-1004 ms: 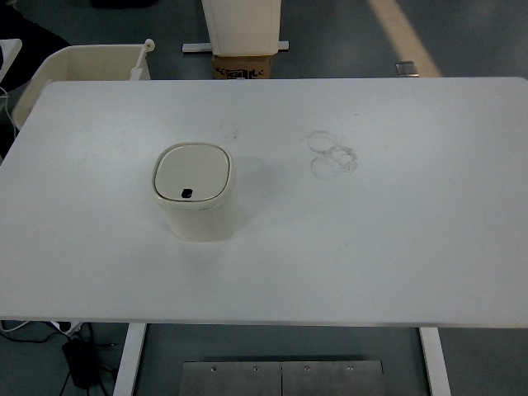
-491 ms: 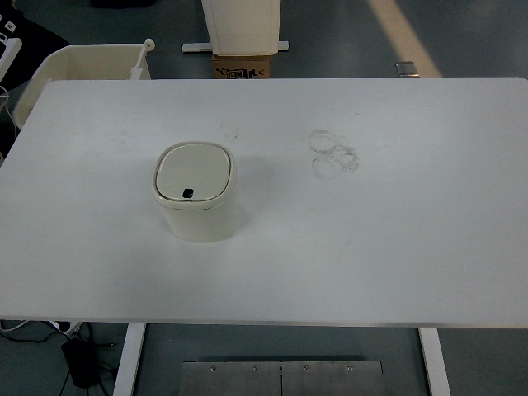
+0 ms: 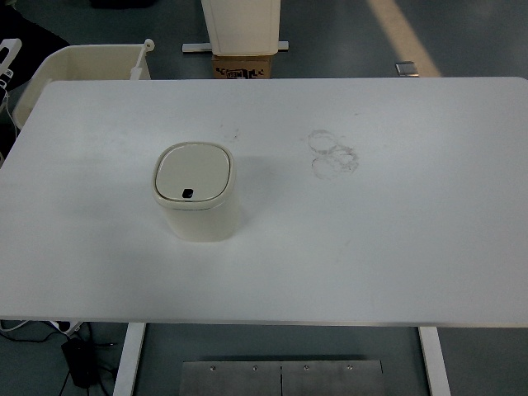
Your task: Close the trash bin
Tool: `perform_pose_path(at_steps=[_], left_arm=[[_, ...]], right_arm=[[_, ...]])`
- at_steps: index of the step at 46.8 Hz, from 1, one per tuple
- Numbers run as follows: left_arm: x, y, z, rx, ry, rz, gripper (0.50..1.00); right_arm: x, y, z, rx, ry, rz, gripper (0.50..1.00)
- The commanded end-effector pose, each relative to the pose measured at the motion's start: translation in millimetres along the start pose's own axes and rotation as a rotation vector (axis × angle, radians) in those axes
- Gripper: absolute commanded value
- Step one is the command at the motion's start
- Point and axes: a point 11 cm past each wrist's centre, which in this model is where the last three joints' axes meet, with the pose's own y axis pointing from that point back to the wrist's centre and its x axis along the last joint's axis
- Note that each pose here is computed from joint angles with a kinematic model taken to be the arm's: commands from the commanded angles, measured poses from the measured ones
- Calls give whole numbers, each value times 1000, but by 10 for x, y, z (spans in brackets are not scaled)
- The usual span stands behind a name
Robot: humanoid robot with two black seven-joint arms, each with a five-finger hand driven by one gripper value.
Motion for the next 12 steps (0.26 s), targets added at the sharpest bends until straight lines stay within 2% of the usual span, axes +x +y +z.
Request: perform_pose_path(at_steps=[1, 12], left_arm=[[41, 23, -68, 12, 1, 9, 1000], [139, 86, -225, 41, 5, 26, 1000]], right_arm=[[1, 0, -1, 0, 0, 0, 991], [1, 0, -7, 6, 0, 0, 991]])
